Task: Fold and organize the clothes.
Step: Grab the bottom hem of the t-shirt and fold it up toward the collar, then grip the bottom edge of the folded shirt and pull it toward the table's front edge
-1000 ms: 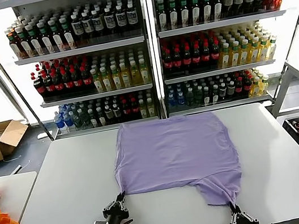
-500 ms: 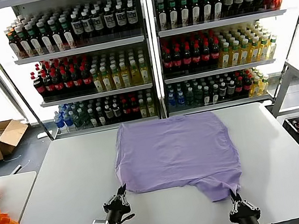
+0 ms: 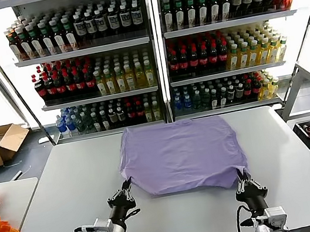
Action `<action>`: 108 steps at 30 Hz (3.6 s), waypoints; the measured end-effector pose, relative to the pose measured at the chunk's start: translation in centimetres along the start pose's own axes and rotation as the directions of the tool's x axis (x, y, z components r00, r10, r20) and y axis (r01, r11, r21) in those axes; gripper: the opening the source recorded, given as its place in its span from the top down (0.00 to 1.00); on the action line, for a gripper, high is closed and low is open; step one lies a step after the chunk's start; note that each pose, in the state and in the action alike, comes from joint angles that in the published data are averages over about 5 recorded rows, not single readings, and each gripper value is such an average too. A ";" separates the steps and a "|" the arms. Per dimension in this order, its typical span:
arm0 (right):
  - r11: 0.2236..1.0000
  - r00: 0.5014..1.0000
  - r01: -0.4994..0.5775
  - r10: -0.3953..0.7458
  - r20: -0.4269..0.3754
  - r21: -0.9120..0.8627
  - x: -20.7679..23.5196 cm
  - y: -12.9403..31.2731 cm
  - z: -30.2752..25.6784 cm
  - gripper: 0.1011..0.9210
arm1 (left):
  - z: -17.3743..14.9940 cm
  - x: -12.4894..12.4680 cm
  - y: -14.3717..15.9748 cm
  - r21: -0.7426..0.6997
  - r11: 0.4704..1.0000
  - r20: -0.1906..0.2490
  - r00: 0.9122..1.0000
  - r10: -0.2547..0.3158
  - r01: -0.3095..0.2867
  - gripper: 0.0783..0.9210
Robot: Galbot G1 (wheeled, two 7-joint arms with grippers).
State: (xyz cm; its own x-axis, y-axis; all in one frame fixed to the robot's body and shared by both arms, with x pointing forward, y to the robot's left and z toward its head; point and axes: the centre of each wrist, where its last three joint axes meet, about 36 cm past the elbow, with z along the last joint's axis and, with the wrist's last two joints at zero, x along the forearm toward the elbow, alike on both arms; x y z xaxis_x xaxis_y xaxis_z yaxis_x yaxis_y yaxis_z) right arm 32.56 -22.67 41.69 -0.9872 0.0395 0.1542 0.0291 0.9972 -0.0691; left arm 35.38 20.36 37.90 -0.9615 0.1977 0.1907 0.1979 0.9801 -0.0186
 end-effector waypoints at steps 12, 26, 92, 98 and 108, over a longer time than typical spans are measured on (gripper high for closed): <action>0.999 0.999 -0.009 0.007 0.031 0.041 -6.6 -0.8 -1.3 0.99 | -0.6 -3.2 1.4 0.003 1.000 0.017 1.000 -0.015 0.015 0.99; 0.997 1.000 -0.021 0.021 -0.003 0.071 -10.9 -1.1 -1.7 0.99 | -0.5 -6.8 2.6 -0.012 1.000 -0.009 1.000 -0.001 0.001 0.99; 0.991 0.933 -0.135 0.120 -0.340 -0.022 -9.6 -2.9 0.1 0.12 | -1.0 -9.7 4.6 -0.085 0.995 -0.215 0.974 -0.076 0.059 0.12; 0.992 0.927 -0.124 0.109 -0.358 -0.019 -9.9 -2.4 0.8 0.13 | -0.7 -10.1 5.0 -0.082 0.995 -0.234 0.969 -0.077 0.059 0.13; 0.995 0.923 -0.099 0.090 -0.373 -0.007 -9.4 -1.9 1.8 0.44 | 0.2 -9.9 4.8 -0.075 0.997 -0.265 0.963 -0.053 0.034 0.42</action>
State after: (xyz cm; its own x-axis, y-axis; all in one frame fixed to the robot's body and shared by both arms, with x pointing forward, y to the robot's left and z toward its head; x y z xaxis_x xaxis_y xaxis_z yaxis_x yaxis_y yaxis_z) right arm 41.51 -25.10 38.64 -0.8507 0.1497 0.5039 0.1282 0.9887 -0.0774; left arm 45.85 23.12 35.75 -0.8858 0.1328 0.4447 0.1784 0.9820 0.0621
